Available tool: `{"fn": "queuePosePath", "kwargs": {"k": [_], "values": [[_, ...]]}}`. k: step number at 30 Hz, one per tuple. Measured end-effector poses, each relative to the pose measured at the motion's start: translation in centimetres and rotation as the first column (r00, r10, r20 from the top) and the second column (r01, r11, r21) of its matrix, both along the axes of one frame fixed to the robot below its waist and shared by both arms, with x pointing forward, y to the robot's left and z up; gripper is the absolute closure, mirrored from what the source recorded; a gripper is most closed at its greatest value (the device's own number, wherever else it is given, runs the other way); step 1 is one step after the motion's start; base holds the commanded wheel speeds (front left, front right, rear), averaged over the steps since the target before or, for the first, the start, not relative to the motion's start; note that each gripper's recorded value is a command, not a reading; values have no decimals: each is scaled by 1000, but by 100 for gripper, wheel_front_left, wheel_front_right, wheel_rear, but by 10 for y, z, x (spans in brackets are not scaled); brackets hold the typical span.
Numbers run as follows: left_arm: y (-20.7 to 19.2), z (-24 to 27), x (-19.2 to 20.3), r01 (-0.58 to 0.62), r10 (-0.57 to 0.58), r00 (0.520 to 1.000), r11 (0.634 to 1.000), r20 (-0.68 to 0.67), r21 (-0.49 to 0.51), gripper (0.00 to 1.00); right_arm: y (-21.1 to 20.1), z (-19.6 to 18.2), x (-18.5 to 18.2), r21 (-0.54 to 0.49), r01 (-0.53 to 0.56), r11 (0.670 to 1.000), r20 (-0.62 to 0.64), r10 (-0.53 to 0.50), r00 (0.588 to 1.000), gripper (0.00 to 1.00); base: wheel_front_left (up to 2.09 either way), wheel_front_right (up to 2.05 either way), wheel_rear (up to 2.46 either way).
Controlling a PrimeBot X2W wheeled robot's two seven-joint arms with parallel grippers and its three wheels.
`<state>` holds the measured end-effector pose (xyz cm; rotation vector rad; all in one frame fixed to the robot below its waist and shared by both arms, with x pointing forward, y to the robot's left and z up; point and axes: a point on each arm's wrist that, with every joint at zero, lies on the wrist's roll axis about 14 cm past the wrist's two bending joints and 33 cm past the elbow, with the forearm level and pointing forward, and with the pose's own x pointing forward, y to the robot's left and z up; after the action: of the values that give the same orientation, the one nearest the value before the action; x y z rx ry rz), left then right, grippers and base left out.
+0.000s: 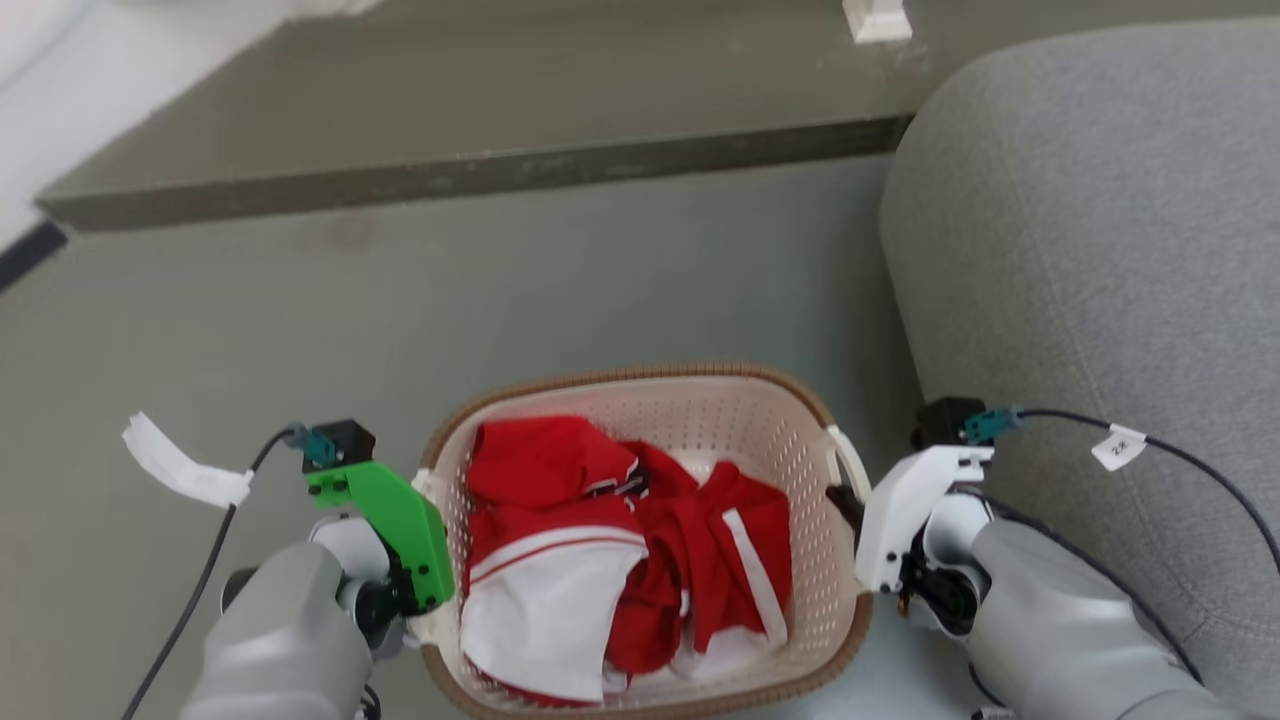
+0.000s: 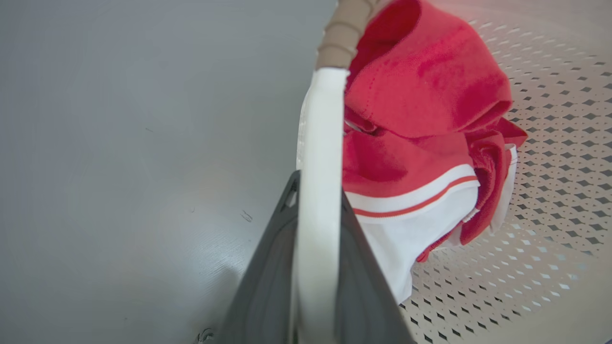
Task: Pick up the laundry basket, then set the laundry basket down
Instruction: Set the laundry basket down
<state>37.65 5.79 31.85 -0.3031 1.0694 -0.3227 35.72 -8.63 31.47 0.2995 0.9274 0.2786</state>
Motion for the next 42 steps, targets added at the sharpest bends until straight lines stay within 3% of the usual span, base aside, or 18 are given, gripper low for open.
{"fn": "queuePosePath", "kwargs": {"k": [15,42], "values": [[-3,-34,36,-17,17,1000,1000,-2,5,100,-2,-29,42,-30,-19,999,20,19,1000,100,0,0,0],[-3,-124,94,-57,57,998,998,15,37,100,0,-114,101,-77,-79,994,51,83,995,100,0,0,0]]}}
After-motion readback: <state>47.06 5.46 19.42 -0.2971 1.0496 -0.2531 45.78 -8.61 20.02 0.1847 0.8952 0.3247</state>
